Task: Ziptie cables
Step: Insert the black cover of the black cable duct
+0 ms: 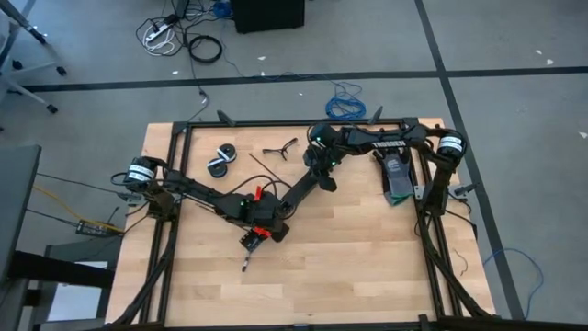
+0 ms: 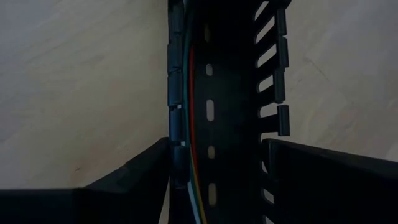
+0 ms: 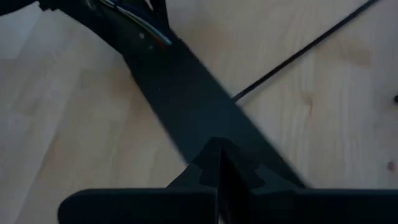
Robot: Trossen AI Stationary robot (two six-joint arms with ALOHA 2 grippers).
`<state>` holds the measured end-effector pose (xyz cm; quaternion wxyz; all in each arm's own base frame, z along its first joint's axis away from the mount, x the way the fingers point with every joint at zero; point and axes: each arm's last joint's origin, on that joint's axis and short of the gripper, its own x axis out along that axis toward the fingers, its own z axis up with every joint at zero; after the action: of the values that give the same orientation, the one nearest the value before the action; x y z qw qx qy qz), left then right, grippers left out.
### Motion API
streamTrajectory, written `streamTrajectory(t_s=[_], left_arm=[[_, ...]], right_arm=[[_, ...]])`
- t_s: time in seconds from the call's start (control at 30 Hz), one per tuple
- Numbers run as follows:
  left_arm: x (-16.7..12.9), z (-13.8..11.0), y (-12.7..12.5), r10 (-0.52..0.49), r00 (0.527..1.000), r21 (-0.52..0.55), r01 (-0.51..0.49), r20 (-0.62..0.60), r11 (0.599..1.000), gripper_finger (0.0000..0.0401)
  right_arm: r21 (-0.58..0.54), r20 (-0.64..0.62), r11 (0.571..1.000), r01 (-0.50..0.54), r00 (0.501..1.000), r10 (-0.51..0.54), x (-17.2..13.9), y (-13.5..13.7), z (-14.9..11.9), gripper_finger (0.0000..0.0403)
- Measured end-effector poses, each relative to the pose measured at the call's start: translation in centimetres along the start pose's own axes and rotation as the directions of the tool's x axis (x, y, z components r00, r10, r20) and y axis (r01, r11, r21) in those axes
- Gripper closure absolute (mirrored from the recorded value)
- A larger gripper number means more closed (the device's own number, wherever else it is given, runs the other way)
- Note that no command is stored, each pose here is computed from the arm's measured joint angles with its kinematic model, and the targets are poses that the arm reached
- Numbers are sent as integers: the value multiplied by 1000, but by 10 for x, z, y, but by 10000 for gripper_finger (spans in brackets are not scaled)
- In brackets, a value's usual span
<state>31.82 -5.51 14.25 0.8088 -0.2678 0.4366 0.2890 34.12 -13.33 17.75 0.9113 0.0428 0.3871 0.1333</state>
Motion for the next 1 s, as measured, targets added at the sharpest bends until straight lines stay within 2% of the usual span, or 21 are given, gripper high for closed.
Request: streamTrajectory(t_s=[0.4, 0.67, 0.8, 1.0], left_arm=[[0, 0, -1, -12, 1000, 89, 13, -3, 996, 162], [-1, 0, -2, -27, 1000, 218, 30, -14, 975, 162], [-1, 0, -2, -33, 999, 228, 36, -17, 973, 162], [-1, 0, -2, -38, 999, 230, 43, -24, 972, 162]], right_arm=[[-48, -25, 996, -82, 996, 80, -3, 1, -6, 403], [-79, -101, 987, -142, 986, 134, 0, 12, -12, 403], [-95, -153, 979, -181, 974, 165, 3, 20, -15, 403], [-129, -200, 975, -182, 968, 154, 7, 31, -14, 402]])
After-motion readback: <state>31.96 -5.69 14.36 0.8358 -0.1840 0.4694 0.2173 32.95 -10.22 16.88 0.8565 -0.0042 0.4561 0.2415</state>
